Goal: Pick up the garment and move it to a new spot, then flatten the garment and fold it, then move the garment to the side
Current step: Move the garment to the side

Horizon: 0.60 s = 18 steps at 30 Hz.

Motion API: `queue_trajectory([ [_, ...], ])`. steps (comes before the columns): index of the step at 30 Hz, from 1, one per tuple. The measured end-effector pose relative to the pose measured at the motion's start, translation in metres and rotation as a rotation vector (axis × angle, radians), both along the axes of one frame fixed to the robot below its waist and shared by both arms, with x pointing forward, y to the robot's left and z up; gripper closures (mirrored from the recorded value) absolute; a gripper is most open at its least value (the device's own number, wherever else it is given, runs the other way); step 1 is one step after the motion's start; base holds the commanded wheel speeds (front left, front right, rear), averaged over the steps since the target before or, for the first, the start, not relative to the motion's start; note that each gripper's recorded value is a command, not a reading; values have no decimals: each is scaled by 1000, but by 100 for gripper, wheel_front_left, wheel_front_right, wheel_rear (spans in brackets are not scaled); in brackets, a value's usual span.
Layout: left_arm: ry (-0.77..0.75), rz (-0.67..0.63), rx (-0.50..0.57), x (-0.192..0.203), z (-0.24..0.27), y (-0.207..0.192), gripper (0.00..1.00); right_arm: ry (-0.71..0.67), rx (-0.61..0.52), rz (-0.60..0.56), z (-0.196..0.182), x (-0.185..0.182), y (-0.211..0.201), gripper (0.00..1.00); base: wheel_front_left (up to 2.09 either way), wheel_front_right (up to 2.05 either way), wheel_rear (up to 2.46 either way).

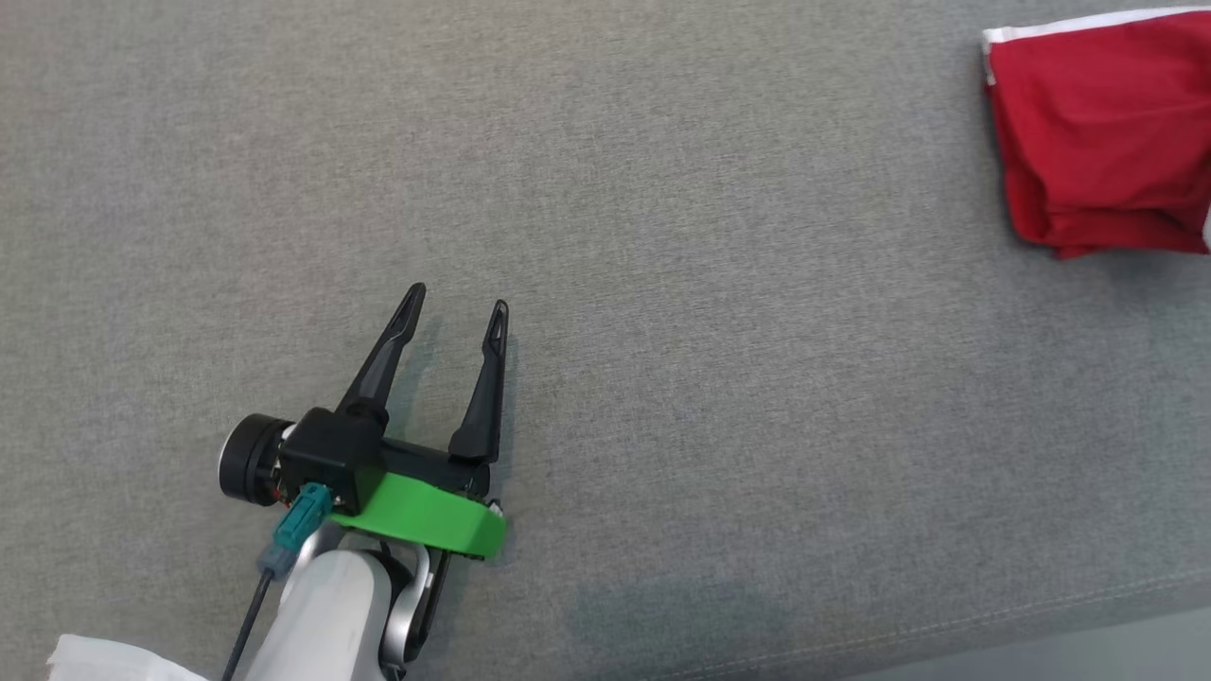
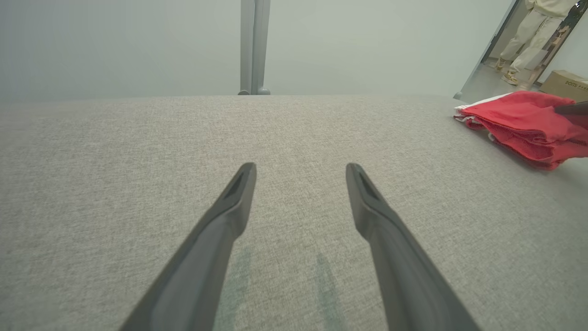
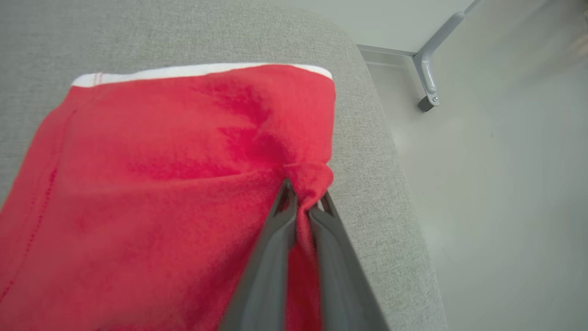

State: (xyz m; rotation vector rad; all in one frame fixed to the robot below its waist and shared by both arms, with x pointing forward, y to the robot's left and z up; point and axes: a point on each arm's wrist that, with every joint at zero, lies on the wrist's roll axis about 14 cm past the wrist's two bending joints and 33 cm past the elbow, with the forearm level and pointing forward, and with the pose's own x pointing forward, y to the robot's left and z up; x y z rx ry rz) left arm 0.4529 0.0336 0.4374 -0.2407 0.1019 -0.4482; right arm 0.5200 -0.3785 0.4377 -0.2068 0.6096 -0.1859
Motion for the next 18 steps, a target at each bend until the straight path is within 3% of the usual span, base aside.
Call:
queue_trajectory([
  [11, 19, 70, 41, 1, -9, 30, 0, 18, -140, 2, -9, 33, -23, 100, 0, 0, 0],
  [13, 25, 74, 45, 2, -11, 32, 0, 10, -155, 5, -11, 37, -24, 50, 0, 0, 0],
  [14, 28, 76, 47, 1, -13, 33, 0, 9, -159, 6, -12, 38, -24, 50, 0, 0, 0],
  [15, 30, 80, 50, 2, -14, 34, 0, 7, -161, 7, -14, 39, -24, 0, 0, 0, 0],
  [18, 31, 77, 52, 2, -14, 34, 0, 7, -155, -1, -18, 37, -23, 0, 0, 0, 0],
])
